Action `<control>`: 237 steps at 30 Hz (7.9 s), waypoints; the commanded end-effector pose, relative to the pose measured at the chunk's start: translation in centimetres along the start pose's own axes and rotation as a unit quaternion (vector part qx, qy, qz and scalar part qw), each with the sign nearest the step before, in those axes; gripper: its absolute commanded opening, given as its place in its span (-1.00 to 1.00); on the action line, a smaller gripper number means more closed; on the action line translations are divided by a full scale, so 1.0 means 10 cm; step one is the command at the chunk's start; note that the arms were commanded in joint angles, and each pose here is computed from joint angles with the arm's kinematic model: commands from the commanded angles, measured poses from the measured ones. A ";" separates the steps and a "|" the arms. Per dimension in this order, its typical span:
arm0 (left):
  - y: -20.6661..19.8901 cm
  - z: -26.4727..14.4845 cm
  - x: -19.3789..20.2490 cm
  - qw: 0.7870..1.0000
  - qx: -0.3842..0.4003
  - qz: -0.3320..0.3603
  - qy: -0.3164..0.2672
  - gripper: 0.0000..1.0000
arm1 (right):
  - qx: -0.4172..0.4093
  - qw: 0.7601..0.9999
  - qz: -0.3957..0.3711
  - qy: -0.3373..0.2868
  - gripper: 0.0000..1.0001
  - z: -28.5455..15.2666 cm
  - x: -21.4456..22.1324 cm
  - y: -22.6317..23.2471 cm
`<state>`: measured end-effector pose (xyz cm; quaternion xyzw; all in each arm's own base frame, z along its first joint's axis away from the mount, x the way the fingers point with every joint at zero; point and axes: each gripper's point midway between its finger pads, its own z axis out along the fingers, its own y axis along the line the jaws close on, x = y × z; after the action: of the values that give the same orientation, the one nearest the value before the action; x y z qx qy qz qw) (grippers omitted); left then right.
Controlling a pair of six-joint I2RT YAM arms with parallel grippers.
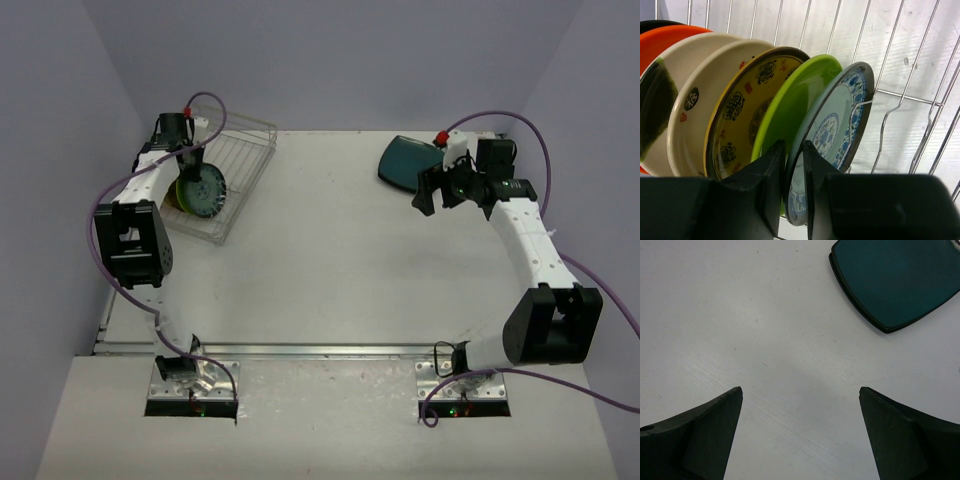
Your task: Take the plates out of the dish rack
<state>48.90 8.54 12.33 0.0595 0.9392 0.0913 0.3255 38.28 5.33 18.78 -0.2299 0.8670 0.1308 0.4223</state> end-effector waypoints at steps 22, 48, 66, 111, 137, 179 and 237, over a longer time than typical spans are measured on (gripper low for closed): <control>0.31 -1.59 -1.19 0.973 -0.031 -0.023 -0.229 -1.00 | -0.049 0.998 0.005 -0.049 0.98 0.05 -0.43 0.32; -2.59 -2.36 -0.30 0.858 0.485 0.032 -0.167 -1.00 | -0.321 0.942 0.078 -0.058 0.45 0.39 -0.75 2.01; -2.69 -2.32 -0.23 0.847 0.510 0.029 -0.147 -1.00 | -0.323 0.942 0.093 -0.023 -0.94 0.64 -0.53 2.05; 0.16 -1.29 -0.60 0.940 0.143 -0.252 -0.182 0.80 | -0.050 0.947 0.280 0.150 -1.00 0.89 1.30 -0.31; 0.42 -0.51 -0.13 0.988 0.088 -0.118 -0.050 -0.26 | -0.029 0.944 0.275 0.182 -0.88 1.00 1.33 -0.60; 0.27 -0.51 -0.48 0.995 -0.007 -0.038 -0.091 -1.00 | -0.035 0.950 0.270 0.152 0.29 0.89 0.73 -0.51; -1.79 -1.87 -0.57 0.951 0.250 0.018 -0.181 1.00 | -0.110 0.990 0.089 0.024 -1.00 0.47 -0.24 0.78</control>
<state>37.59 -15.88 24.82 0.2332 0.8439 -0.2599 0.4074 37.65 20.49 18.62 -0.2438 0.8608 0.2901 0.3397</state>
